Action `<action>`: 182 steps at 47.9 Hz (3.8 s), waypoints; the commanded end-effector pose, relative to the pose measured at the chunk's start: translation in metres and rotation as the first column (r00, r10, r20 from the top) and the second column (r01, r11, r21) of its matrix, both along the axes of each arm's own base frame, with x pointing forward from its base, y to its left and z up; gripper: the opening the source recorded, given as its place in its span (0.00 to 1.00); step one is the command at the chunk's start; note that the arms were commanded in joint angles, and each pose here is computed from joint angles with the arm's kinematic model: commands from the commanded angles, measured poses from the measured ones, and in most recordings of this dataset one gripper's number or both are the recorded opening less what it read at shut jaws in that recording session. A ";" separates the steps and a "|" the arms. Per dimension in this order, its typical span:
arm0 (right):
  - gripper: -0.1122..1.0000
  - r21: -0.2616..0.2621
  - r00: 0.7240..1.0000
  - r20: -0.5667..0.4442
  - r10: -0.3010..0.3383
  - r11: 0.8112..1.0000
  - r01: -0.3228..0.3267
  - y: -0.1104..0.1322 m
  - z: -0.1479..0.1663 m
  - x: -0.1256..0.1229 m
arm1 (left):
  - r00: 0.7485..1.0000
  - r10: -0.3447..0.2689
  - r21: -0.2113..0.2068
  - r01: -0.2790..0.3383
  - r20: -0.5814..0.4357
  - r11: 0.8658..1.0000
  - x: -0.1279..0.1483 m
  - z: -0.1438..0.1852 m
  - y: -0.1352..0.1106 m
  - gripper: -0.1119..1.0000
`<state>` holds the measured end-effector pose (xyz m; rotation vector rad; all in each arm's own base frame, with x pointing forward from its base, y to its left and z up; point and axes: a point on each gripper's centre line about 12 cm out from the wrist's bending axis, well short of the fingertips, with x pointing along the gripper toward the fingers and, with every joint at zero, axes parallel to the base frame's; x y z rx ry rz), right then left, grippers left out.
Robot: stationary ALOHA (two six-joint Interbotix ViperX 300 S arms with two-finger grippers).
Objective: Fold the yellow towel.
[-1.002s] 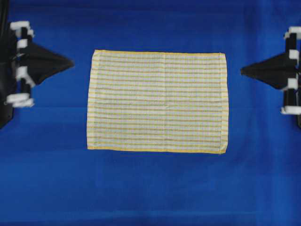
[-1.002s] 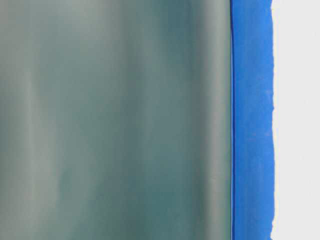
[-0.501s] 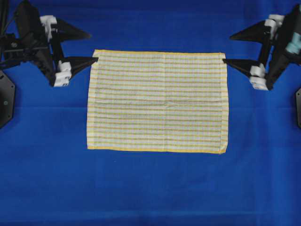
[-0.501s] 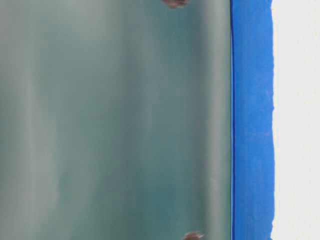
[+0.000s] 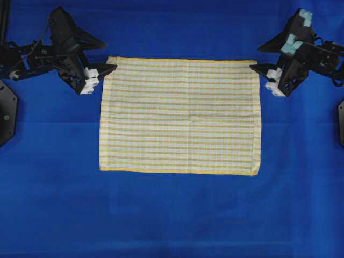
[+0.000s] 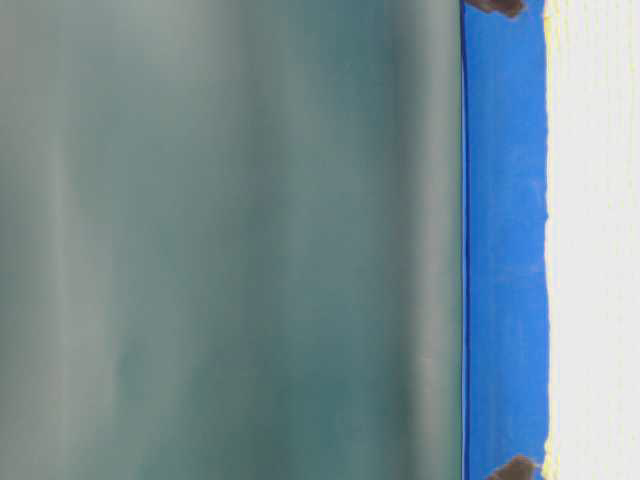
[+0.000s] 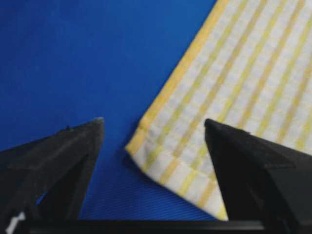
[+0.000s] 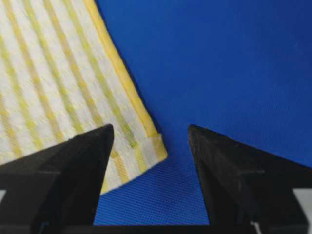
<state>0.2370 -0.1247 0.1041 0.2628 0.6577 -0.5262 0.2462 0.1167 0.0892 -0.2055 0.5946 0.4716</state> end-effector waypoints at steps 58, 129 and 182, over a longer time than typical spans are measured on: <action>0.14 -0.045 0.995 0.095 -0.027 0.998 0.032 -0.008 0.011 0.009 | 1.000 0.012 -0.003 -0.012 -0.012 1.000 0.006 0.003 0.008 0.14; 0.14 0.204 0.953 0.143 0.266 0.934 -0.292 0.135 0.029 0.000 | 0.909 -0.382 -0.201 0.410 0.165 0.890 -0.002 0.048 -0.148 0.14; 0.25 0.246 0.937 0.092 0.336 0.905 -0.348 0.162 0.020 0.017 | 0.906 -0.415 -0.258 0.421 0.078 0.870 0.013 0.039 -0.166 0.26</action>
